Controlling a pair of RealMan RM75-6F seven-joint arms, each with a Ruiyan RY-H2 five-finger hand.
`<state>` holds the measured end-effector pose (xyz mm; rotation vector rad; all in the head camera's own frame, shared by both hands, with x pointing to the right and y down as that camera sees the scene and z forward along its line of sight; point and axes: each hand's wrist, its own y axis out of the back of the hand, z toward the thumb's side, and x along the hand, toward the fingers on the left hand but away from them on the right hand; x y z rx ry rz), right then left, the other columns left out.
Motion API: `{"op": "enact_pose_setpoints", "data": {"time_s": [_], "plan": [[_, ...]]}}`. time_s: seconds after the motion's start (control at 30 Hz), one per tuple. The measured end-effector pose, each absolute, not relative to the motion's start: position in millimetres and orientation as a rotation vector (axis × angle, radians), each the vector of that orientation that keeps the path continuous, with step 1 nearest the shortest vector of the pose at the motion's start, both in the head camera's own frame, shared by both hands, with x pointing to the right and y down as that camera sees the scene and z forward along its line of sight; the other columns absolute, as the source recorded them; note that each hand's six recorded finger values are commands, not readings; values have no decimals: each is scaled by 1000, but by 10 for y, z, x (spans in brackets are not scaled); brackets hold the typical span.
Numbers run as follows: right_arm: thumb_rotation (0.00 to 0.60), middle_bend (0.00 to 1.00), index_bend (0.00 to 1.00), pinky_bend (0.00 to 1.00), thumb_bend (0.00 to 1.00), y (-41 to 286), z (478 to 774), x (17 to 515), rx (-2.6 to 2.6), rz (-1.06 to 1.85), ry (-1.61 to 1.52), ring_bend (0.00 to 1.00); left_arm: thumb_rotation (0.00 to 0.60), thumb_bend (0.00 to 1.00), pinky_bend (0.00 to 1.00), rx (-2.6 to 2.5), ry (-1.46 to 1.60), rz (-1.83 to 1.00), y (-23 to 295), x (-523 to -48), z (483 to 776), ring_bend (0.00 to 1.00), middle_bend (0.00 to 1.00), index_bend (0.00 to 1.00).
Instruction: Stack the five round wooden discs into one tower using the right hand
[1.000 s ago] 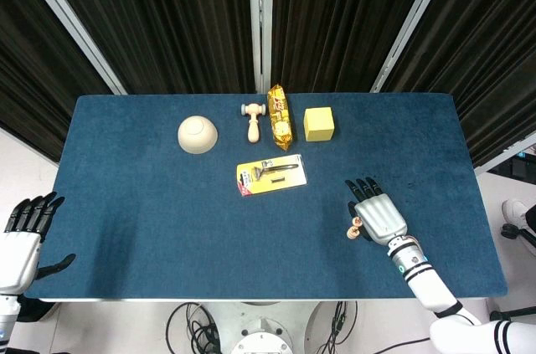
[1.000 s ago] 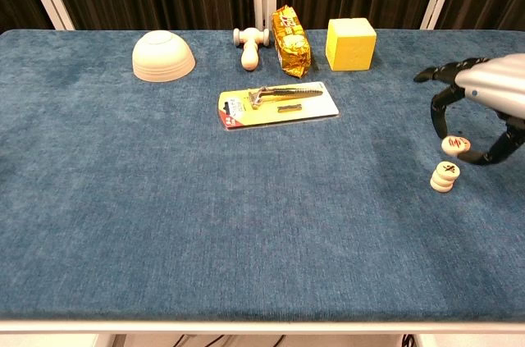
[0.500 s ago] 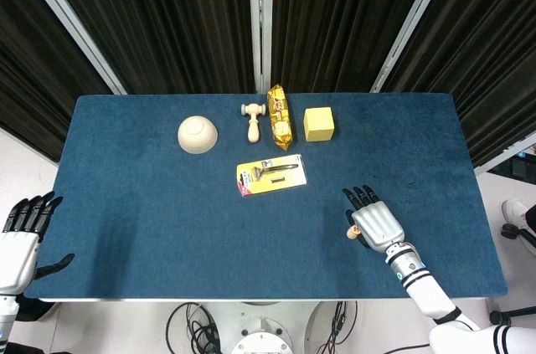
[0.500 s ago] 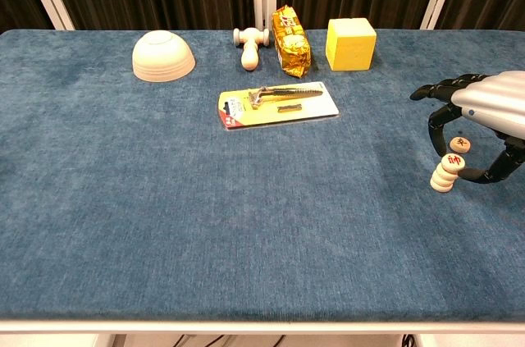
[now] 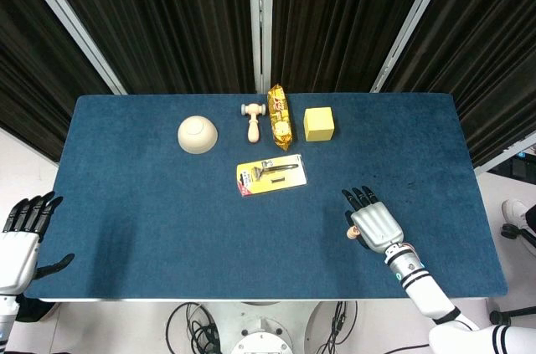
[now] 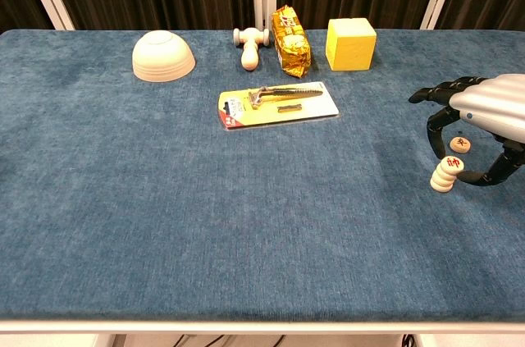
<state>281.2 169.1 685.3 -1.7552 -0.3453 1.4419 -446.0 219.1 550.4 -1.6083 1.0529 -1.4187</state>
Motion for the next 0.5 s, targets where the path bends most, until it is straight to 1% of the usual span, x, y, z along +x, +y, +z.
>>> {"op": "enact_pose_setpoints", "data": {"time_s": [0.27, 0.5], "plan": [[600, 53, 444, 0, 225, 1706, 6856, 2804, -1762, 1441, -340, 0, 600, 137, 0, -1609, 1056, -1416, 2190, -4460, 5497, 0, 0, 77], [600, 53, 420, 0, 219, 1706, 6831, 2817, -1760, 1440, -345, 0, 600, 137, 0, -1608, 1056, -1413, 2192, -4457, 5491, 0, 0, 77]]}}
